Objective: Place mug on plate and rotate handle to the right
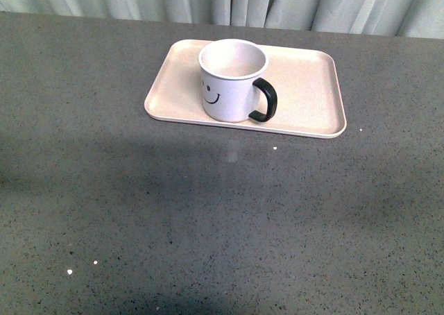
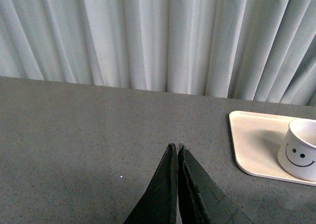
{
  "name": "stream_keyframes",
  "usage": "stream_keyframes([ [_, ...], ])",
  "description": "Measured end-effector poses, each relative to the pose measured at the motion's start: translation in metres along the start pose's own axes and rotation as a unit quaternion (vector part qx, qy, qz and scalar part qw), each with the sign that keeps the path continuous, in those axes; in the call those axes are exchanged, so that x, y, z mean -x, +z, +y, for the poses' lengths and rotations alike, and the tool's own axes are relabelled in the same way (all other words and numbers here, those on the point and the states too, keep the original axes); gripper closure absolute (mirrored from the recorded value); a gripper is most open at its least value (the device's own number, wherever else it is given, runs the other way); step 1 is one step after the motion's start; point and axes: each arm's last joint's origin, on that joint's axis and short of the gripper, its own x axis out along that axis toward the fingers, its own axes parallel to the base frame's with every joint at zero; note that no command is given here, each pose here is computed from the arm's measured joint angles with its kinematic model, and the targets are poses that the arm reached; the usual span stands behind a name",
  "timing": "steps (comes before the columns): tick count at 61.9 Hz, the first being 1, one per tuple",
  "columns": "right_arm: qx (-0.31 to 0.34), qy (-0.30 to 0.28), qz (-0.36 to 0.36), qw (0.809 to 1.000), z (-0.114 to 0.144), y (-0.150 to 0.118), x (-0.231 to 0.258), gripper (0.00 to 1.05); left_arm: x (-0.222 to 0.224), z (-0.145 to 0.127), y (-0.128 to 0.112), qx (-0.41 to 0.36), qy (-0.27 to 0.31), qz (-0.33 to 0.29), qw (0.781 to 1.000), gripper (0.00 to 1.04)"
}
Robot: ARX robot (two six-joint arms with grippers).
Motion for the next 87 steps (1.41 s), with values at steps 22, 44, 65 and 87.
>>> stream_keyframes([
  [22,0.0,0.0,0.0,1.0,0.0,0.0,0.0,0.09,0.009,0.0,0.0,0.0,0.0,-0.001,1.0,1.03],
  [44,0.0,0.0,0.0,1.0,0.0,0.0,0.0,0.09,0.022,0.0,-0.005,0.0,0.0,0.016,1.0,1.03],
  [65,0.0,0.0,0.0,1.0,0.0,0.0,0.0,0.09,0.024,0.0,-0.004,0.0,0.001,0.008,1.0,0.89],
  [87,0.023,0.139,0.301,0.943,-0.031,0.051,-0.058,0.09,0.024,0.0,-0.004,0.0,0.001,0.008,1.0,0.26],
])
